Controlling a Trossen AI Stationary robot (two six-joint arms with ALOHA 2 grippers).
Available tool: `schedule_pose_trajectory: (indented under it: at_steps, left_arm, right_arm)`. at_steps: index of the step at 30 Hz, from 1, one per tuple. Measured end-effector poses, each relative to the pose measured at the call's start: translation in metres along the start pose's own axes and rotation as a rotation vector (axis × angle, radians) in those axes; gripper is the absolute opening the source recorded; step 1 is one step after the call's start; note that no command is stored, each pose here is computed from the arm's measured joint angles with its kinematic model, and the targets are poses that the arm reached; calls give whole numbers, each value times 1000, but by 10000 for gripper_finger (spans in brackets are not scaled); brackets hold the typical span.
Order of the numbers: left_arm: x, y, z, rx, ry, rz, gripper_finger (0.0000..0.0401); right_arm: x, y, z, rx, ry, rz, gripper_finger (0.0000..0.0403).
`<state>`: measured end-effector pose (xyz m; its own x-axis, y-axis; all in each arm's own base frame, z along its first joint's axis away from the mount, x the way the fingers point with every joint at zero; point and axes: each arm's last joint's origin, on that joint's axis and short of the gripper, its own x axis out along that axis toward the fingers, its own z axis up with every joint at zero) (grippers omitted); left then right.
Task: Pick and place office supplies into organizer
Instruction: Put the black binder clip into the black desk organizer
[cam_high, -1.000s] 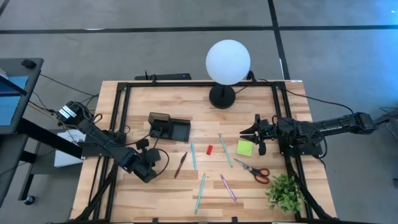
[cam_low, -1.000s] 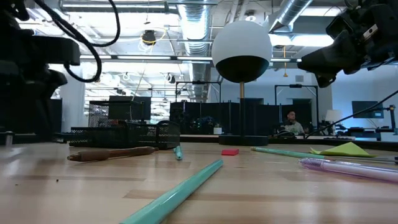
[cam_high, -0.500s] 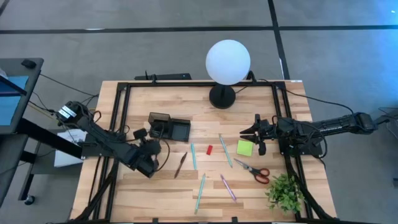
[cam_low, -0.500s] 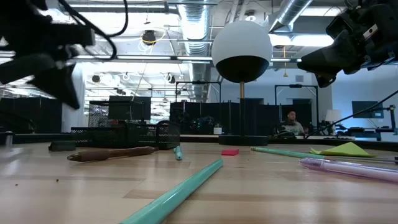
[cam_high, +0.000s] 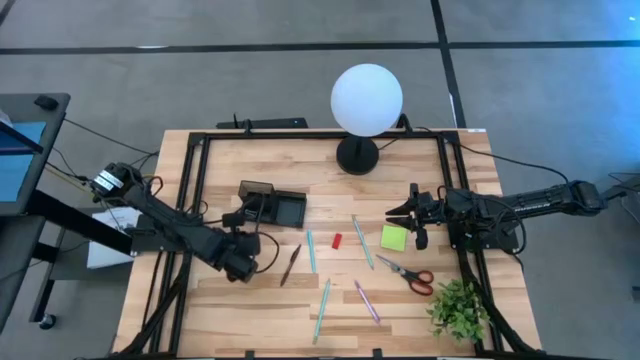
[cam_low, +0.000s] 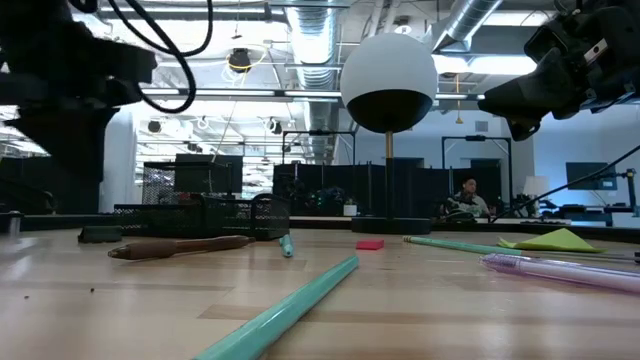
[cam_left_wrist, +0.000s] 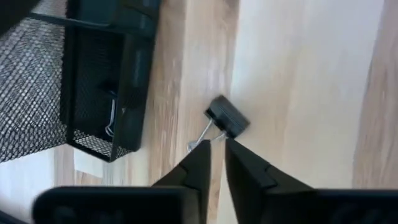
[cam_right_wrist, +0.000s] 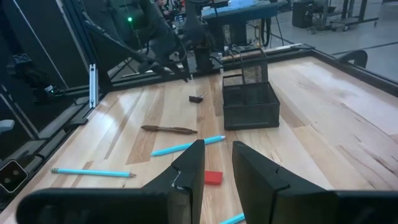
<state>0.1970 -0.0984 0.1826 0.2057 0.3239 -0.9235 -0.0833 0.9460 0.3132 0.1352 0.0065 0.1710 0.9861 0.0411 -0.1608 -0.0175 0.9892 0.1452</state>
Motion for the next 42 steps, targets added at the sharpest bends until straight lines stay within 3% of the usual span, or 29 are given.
schedule_pose_trajectory:
  at_steps: [4, 10, 15, 22, 31, 42]
  left_arm:
    - [0, -2, 0, 163, 29, -72, 104]
    - [1, -1, 4, 462, -12, -83, 181]
    - [7, 9, 11, 519, 1, -115, 217]
    - [13, 19, 26, 565, -78, -204, 221]
    - [34, 17, 27, 603, 40, -254, 221]
    - [61, 6, 27, 709, 167, -198, 221]
  right_arm:
    - [0, 0, 0, 0, 0, 0, 77]
    - [0, 0, 0, 0, 0, 0, 77]
    - [0, 0, 0, 0, 0, 0, 77]
    - [0, 0, 0, 0, 0, 0, 77]
    - [0, 0, 0, 0, 1, 0, 77]
    - [0, 0, -1, -2, 9, -1, 77]
